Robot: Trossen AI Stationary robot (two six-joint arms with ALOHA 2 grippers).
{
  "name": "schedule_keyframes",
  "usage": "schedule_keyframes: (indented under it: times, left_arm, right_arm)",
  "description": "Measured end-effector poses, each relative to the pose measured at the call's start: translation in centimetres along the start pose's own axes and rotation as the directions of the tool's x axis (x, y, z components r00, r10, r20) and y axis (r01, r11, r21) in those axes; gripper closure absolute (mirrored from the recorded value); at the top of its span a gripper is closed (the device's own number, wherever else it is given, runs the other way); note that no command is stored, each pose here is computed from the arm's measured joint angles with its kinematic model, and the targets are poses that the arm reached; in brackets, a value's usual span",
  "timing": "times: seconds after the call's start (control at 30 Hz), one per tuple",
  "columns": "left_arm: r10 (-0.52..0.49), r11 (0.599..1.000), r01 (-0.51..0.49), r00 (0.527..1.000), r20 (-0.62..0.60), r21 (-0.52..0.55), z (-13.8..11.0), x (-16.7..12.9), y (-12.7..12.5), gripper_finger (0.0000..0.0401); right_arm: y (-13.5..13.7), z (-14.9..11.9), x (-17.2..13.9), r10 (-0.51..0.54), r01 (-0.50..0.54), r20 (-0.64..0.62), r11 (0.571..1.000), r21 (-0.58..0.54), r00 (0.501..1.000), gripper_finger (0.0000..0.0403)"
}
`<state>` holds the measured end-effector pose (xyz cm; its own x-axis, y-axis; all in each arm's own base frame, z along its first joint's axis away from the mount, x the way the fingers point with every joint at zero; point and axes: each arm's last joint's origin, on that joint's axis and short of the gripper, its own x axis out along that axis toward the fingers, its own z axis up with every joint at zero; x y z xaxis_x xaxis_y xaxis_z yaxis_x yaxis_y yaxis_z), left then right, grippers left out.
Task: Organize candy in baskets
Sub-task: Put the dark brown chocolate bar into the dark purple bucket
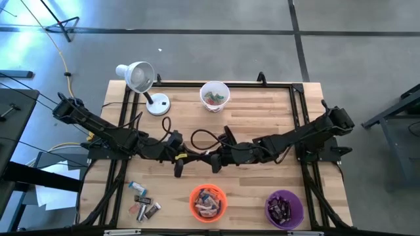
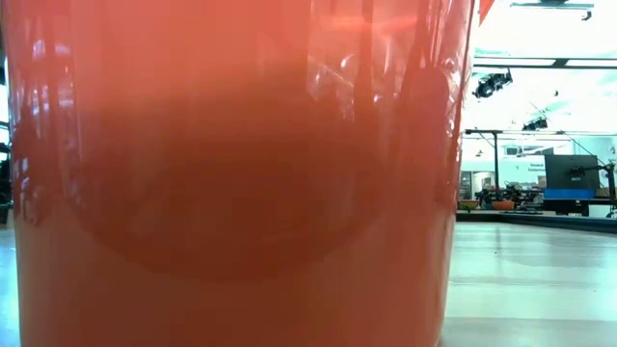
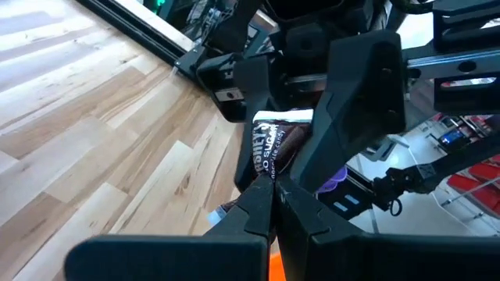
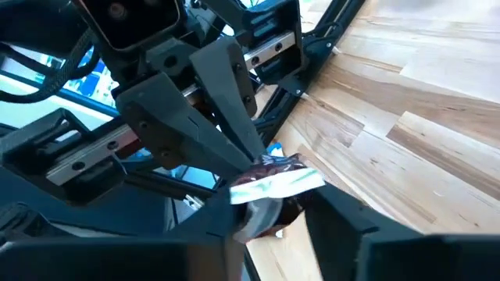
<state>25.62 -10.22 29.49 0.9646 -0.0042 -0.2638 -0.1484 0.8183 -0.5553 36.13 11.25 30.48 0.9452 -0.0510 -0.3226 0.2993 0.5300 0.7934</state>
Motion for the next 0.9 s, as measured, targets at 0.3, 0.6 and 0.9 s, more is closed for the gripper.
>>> schedule_keyframes:
  times: [0.3, 0.6, 0.9]
  left_arm:
    - [-0.001, 1.0, 0.001, 1.0, -0.007, 0.004, -0.1, -0.1, -0.1, 0.0401]
    - [-0.02, 0.999, 0.021, 0.999, -0.045, 0.037, 0.0, -0.5, 0.0, 0.0395]
    - [-0.039, 0.998, 0.043, 0.995, -0.093, 0.036, 0.3, -1.7, 0.1, 0.0366]
  right_arm:
    - [0.1, 0.0, 0.0, 0.015, -0.015, 0.0, 0.999, -0.035, 1.0, 0.0385]
    - [0.3, -0.1, 0.0, 0.031, -0.031, -0.007, 0.999, -0.021, 1.0, 0.0396]
    - [0.4, -0.3, 0.0, 0.036, -0.036, -0.013, 0.999, -0.018, 0.999, 0.04]
